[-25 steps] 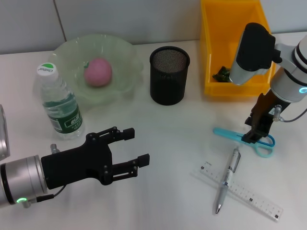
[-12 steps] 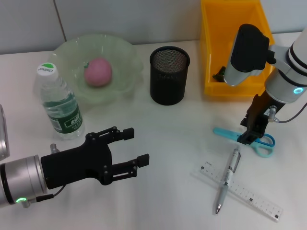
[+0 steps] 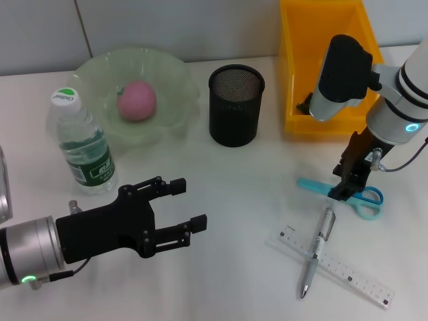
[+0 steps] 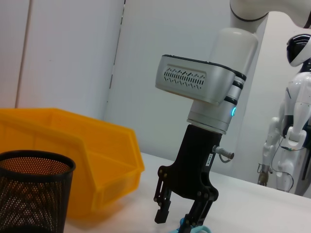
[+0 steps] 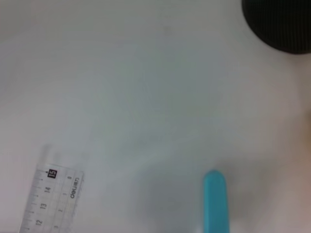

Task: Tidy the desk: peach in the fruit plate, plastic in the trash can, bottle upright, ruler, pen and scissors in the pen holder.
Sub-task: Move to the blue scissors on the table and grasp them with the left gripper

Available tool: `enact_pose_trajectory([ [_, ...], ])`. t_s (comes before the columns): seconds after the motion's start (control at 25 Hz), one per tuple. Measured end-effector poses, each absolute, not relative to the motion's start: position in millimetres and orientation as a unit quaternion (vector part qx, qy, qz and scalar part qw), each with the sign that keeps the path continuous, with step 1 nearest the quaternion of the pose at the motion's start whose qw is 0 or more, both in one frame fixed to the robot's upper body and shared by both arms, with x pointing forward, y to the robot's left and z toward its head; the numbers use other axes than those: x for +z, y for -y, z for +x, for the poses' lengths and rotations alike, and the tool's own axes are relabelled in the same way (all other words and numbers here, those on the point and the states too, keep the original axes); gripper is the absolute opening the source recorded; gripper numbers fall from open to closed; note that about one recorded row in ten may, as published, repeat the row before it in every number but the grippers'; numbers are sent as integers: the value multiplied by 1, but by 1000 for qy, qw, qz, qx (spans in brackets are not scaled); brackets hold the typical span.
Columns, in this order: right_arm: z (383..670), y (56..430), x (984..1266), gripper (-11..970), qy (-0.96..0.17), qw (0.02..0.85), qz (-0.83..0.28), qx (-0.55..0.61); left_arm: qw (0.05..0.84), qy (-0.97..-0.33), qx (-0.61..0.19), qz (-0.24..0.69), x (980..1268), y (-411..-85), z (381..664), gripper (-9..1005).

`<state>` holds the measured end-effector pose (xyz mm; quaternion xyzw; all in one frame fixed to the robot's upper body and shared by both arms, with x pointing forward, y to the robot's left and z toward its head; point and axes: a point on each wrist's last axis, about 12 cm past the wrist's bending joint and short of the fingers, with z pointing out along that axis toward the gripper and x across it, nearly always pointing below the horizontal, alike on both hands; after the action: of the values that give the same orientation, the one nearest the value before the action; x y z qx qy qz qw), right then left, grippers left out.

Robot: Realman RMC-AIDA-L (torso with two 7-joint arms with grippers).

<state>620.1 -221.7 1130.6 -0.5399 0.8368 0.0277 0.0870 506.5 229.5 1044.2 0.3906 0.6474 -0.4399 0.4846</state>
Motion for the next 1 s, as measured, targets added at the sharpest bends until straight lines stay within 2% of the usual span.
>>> enact_pose_trajectory([
  [1.0,618,220,1125,452,-836,81,-542,28,485,-647,-440,391,1044,-229,507,782],
])
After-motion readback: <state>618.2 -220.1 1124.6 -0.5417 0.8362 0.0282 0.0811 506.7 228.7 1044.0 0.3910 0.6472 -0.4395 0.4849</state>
